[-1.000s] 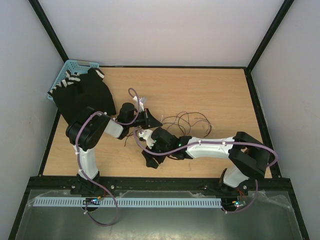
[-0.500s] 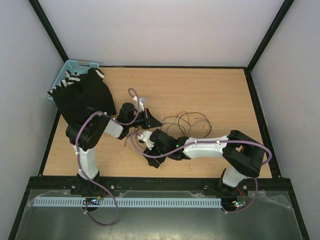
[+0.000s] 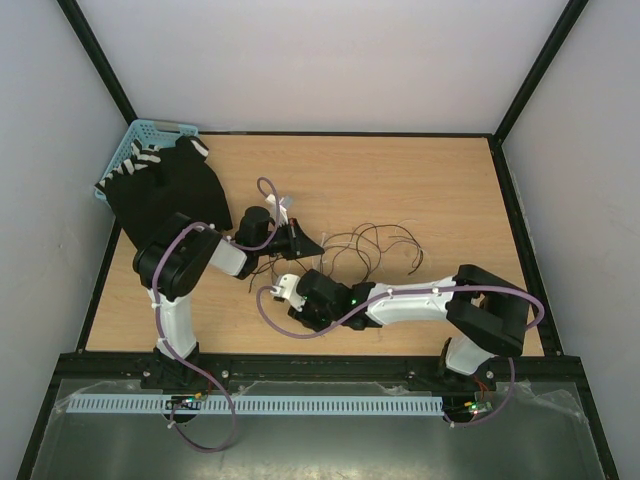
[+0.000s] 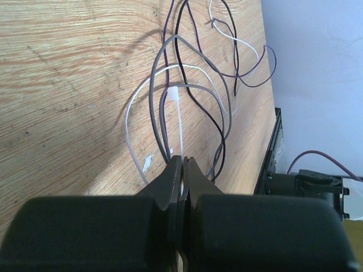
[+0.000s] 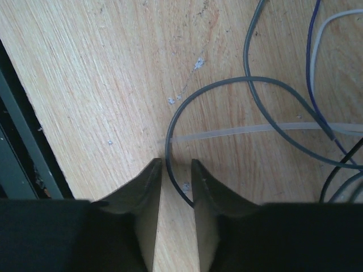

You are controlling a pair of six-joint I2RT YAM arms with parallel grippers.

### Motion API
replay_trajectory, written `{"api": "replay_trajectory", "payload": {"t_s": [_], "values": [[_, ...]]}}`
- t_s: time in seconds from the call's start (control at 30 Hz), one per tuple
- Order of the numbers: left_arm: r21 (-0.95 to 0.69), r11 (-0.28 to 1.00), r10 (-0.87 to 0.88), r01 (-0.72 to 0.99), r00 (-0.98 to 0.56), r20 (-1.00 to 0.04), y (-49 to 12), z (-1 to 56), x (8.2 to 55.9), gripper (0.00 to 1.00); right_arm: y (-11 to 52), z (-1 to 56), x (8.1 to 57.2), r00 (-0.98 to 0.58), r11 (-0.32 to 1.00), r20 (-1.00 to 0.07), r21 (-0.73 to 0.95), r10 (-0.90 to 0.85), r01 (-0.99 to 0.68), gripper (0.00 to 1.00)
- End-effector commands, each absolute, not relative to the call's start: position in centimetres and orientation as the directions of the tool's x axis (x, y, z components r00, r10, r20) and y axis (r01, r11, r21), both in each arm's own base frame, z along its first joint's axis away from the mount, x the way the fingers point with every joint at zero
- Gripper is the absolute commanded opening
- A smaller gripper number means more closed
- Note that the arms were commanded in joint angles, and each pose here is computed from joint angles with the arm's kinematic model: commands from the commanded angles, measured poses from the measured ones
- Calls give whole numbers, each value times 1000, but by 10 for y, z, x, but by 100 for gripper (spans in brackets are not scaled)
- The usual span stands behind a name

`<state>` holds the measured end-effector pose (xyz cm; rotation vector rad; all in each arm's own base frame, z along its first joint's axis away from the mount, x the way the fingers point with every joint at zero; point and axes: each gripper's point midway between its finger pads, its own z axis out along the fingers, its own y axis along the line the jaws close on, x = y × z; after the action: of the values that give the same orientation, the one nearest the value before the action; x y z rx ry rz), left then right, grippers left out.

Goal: Zip-tie the wires
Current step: Adjust the cable at the center of the board.

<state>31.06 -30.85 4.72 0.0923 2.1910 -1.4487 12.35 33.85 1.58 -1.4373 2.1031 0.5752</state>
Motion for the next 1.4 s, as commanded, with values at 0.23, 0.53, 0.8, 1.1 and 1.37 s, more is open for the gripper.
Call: {"api": "replay_trajectory", "payload": {"t_s": [0.23, 0.53, 0.8, 1.1, 1.37], "values": [[-843, 435, -218, 314, -872, -438, -309, 44, 309, 0, 324, 9, 126, -273, 342, -572, -14, -773, -939, 6], [-848, 435, -225, 302, -876, -427, -307, 47, 309, 0, 368, 65, 139, -227, 335, -739, 2, -635, -942, 0], [-852, 438, -231, 288, -879, -416, -306, 47, 309, 0, 396, 91, 151, -175, 333, -832, -13, -527, -943, 0], [-863, 435, -264, 258, -879, -396, -295, 51, 311, 0, 414, 81, 164, -93, 302, -845, -83, -526, -950, 0], [-918, 320, -198, 236, -931, -308, -302, 73, 297, 0, 413, 83, 173, 14, 204, -856, -139, -517, -969, 0]]}}
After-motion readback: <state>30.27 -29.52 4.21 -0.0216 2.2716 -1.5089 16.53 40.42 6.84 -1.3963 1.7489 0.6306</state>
